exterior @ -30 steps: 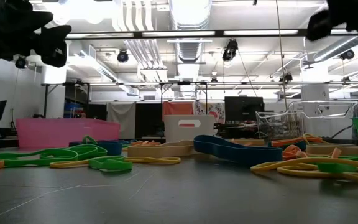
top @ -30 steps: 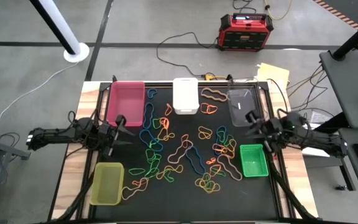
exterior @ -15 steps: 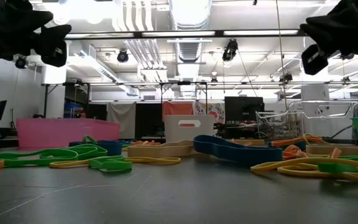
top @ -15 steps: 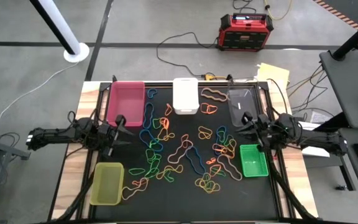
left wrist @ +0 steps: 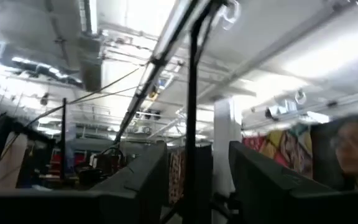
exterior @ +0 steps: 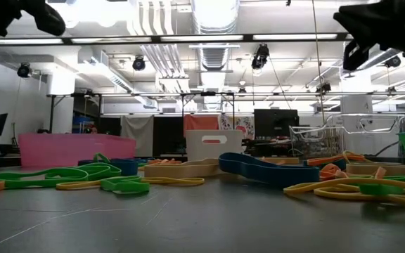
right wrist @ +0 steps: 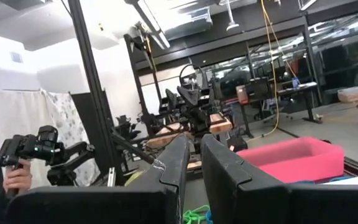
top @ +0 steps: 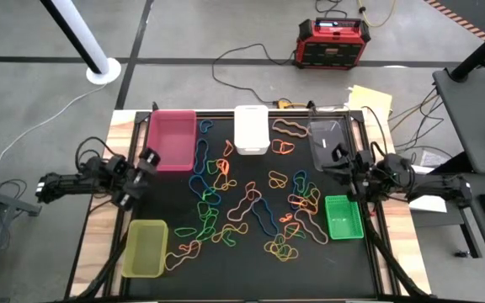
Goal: Sort rubber bands into baskets
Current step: Put the blue rubber band into the left yellow bin
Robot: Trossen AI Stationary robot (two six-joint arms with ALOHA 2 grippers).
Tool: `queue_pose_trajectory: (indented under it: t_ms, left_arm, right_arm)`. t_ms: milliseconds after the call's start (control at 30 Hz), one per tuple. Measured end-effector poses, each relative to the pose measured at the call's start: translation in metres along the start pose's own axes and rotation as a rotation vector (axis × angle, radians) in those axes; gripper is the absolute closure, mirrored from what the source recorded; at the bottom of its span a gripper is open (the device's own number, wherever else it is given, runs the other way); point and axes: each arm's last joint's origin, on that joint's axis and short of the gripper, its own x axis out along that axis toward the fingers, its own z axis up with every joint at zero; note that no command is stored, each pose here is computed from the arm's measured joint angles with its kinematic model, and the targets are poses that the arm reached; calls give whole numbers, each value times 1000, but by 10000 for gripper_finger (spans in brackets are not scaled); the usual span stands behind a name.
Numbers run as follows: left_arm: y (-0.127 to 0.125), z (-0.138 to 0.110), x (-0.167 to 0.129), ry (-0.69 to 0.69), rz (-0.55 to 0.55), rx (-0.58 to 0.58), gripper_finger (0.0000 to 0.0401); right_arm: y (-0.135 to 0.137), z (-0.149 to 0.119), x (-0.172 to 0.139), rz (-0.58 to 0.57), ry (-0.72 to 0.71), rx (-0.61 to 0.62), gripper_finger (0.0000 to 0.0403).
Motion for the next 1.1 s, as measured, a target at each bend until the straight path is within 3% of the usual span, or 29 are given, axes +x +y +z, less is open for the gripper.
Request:
queue_pose_trajectory:
  t_ms: [200, 333, 467, 633, 933, 1100]
  left_arm:
    - [5, -10, 5, 75, 52, -4, 246]
    - [15, -20, 11, 103, 227, -80, 246]
    - [20, -23, 25, 180, 286, -226, 246]
    - [24, -26, 63, 371, 371, -351, 246]
    - [17, -51, 125, 979, 483, -395, 246]
    - [16, -57, 142, 1207, 538, -369, 246]
  right_arm:
    - [2, 22, 24, -20, 63, -62, 364]
    - [-1, 30, 55, -66, 295, -103, 364]
    - [1, 44, 69, -98, 449, -78, 364]
    - [3, 46, 70, -91, 603, 18, 364]
    - [4, 41, 60, -106, 684, 97, 364]
    - [3, 38, 60, -130, 702, 152, 364]
